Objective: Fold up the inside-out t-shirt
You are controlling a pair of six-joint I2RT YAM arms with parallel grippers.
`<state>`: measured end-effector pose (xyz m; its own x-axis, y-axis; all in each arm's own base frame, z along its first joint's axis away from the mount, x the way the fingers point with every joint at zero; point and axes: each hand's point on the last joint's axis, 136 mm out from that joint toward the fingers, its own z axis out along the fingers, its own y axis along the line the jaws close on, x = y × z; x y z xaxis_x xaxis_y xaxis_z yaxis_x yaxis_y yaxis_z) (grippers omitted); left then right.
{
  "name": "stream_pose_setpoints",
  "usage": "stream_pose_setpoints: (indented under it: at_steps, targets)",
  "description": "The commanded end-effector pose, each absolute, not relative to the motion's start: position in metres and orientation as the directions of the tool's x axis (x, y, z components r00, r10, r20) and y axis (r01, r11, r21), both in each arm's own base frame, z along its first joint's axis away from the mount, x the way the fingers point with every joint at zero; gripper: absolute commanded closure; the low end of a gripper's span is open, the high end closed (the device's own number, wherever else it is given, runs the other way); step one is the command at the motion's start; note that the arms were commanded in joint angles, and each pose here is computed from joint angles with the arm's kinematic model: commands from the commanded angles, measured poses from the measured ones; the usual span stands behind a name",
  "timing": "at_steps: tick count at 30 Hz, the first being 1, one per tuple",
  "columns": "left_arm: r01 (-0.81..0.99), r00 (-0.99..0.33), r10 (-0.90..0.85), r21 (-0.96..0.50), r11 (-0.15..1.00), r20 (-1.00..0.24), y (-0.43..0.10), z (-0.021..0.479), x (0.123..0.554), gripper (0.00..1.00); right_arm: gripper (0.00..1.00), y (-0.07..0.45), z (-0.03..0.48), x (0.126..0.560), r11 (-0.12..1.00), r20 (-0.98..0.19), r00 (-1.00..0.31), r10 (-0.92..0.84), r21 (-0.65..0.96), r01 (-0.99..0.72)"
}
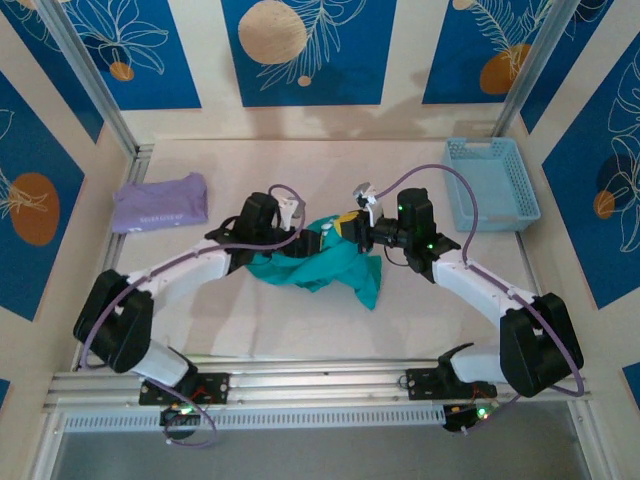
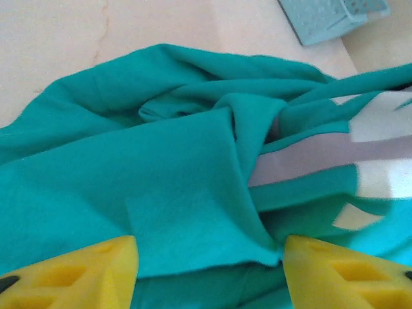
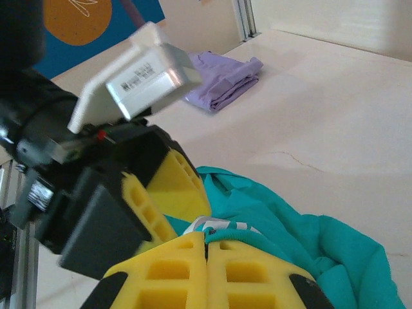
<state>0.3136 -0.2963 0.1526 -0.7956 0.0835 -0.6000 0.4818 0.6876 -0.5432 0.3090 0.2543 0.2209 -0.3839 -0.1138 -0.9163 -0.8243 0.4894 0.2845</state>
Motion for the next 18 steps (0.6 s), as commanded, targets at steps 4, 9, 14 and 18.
stream_pose_setpoints:
  at_steps: [4, 9, 14, 18]
  targets:
    - [0.449, -0.791, 0.013, -0.566, 0.691, -0.612, -0.298, 0.160, 0.349, 0.84, 1.00, 0.246, 0.246, 0.305, 0.508, -0.947, -0.304, -0.103, 0.213, -0.834]
    - [0.306, -0.772, -0.194, -0.621, 0.721, -0.605, -0.243, 0.178, 0.391, 1.00, 1.00, 0.237, 0.309, 0.310, 0.495, -0.980, -0.200, -0.004, 0.172, -0.852]
    - [0.115, -0.684, -0.426, -0.664, 0.739, -0.592, -0.172, 0.196, 0.410, 1.00, 1.00, 0.236, 0.376, 0.298, 0.454, -0.995, -0.071, 0.074, 0.097, -0.885]
    - [-0.012, -0.654, -0.461, -0.601, 0.799, -0.600, -0.130, 0.164, 0.385, 1.00, 1.00, 0.227, 0.341, 0.297, 0.506, -0.990, -0.136, 0.041, 0.137, -0.851]
